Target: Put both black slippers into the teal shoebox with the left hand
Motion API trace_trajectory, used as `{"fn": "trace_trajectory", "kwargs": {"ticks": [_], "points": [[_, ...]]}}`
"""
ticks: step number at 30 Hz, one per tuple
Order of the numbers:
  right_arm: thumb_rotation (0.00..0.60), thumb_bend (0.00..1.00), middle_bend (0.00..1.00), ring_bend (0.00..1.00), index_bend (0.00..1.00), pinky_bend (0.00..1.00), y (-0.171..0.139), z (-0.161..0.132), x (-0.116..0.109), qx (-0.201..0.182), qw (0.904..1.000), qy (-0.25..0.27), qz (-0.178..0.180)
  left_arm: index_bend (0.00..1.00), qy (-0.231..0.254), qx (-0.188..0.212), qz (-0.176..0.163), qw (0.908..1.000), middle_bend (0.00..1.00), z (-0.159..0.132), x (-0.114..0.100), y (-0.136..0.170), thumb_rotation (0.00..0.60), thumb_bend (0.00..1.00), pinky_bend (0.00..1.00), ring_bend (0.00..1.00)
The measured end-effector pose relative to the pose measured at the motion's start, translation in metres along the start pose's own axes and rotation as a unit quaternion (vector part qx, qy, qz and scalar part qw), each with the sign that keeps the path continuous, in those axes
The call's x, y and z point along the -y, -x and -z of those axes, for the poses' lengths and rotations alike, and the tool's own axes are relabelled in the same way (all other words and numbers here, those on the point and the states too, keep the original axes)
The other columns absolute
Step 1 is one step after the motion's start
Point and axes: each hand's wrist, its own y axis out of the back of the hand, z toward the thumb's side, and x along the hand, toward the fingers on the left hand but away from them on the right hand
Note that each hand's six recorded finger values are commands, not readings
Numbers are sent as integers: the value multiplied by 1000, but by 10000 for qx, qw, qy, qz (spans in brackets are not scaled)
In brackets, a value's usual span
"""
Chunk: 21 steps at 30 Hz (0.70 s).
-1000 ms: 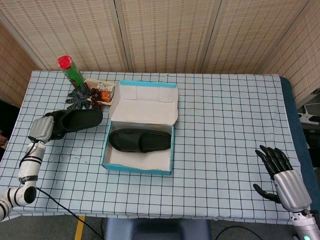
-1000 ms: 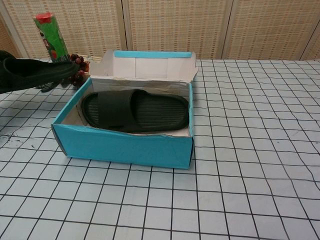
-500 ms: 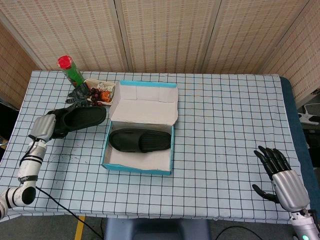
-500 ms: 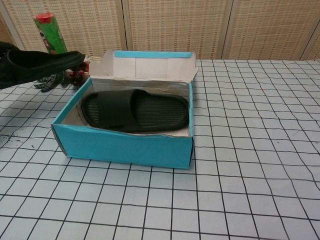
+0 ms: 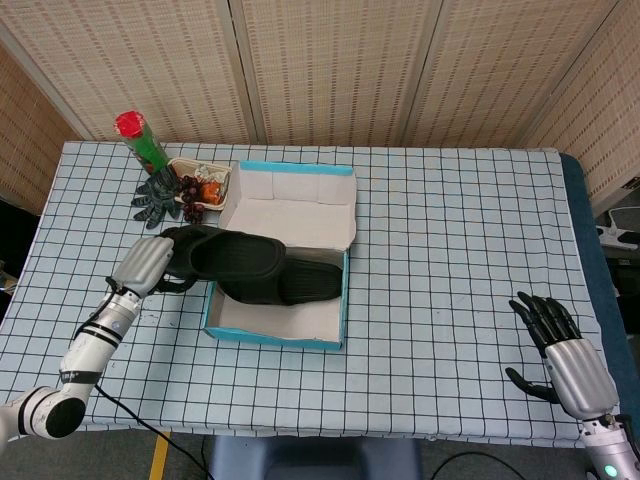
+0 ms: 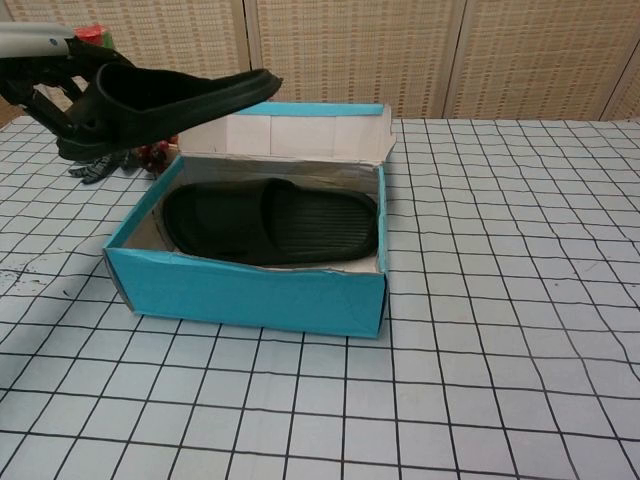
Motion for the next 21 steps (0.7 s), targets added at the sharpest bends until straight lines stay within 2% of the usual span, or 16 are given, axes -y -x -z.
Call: {"fn": "trace_trajectory", "kwargs": {"ticks": [6, 15, 21], "points": [[600, 115, 0, 0, 0, 0, -1, 3, 2, 22, 10000, 37, -40, 539, -271, 254, 255, 9990, 664, -34, -2, 3, 600, 416, 546, 642], [600, 114, 0, 0, 0, 0, 0, 4, 0, 19, 10000, 52, 21, 539, -58, 399, 1036, 9938, 668, -66, 15, 0, 600, 414, 552, 643], [600, 115, 0, 0, 0, 0, 0, 6, 1, 35, 10000, 68, 4, 538, 23, 481, 1263, 9908, 671, -74, 20, 4, 600, 413, 573, 648]]}}
